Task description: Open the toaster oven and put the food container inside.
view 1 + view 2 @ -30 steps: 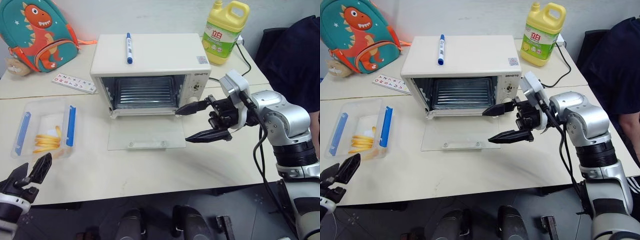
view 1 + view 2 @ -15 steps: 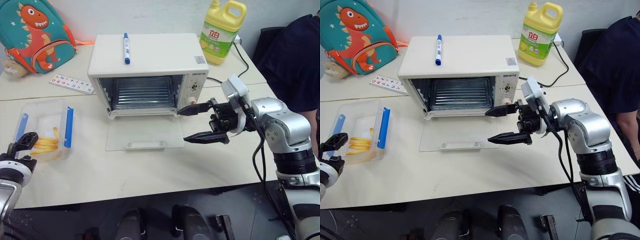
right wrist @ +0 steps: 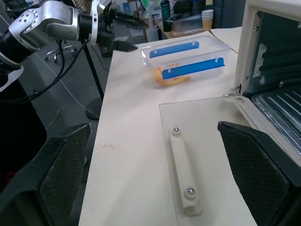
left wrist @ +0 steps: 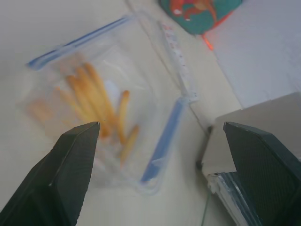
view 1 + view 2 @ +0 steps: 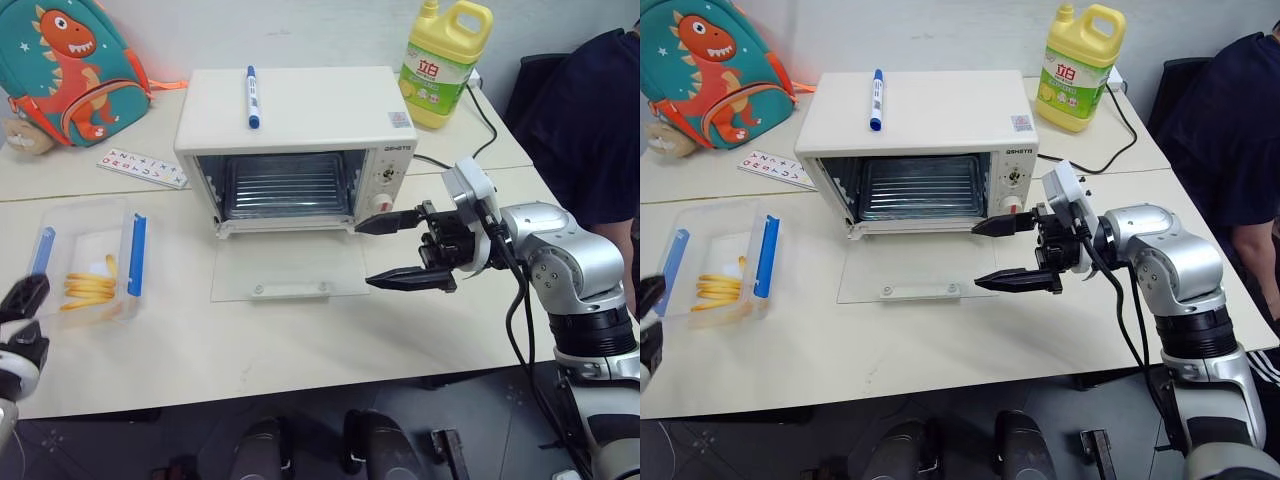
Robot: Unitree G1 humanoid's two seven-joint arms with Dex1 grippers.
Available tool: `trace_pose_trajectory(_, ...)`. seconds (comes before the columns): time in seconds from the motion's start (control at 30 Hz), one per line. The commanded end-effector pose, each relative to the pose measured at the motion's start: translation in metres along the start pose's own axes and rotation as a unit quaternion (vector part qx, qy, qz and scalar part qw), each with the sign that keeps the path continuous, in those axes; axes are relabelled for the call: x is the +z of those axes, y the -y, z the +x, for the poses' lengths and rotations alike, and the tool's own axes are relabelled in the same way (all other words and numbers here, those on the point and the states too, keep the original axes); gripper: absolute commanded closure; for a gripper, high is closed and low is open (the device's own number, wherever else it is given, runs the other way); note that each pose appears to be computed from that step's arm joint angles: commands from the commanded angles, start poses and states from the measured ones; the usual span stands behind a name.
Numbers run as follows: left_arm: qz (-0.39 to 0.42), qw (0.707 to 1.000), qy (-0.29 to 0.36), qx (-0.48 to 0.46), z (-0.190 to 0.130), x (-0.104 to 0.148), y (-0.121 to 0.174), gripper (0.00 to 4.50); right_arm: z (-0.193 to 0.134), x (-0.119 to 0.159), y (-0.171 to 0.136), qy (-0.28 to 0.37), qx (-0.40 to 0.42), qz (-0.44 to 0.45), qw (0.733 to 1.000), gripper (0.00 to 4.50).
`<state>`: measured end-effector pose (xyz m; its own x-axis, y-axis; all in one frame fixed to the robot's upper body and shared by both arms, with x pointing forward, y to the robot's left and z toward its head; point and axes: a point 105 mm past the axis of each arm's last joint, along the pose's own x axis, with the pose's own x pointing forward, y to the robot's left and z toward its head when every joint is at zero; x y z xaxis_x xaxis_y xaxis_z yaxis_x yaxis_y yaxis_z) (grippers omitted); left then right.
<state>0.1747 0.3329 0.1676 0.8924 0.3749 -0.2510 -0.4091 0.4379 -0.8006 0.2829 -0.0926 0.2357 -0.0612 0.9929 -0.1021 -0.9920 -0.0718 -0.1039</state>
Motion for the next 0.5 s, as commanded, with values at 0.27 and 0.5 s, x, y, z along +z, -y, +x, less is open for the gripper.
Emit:
trace_pose_trajectory(0.27, -0.077, 0.992, 0.020, 0.099, 0.014, 0.002, 0.004, 0.03, 0.005, 0.013, -0.005, 0.010, 0.021, -0.032, 0.999, 0.00)
trace_pose_trajectory(0.5, -0.087, 0.980, -0.015, 0.176, 0.038, -0.005, 0.001, 0.03, 0.005, 0.013, -0.008, 0.016, 0.010, -0.034, 0.999, 0.00)
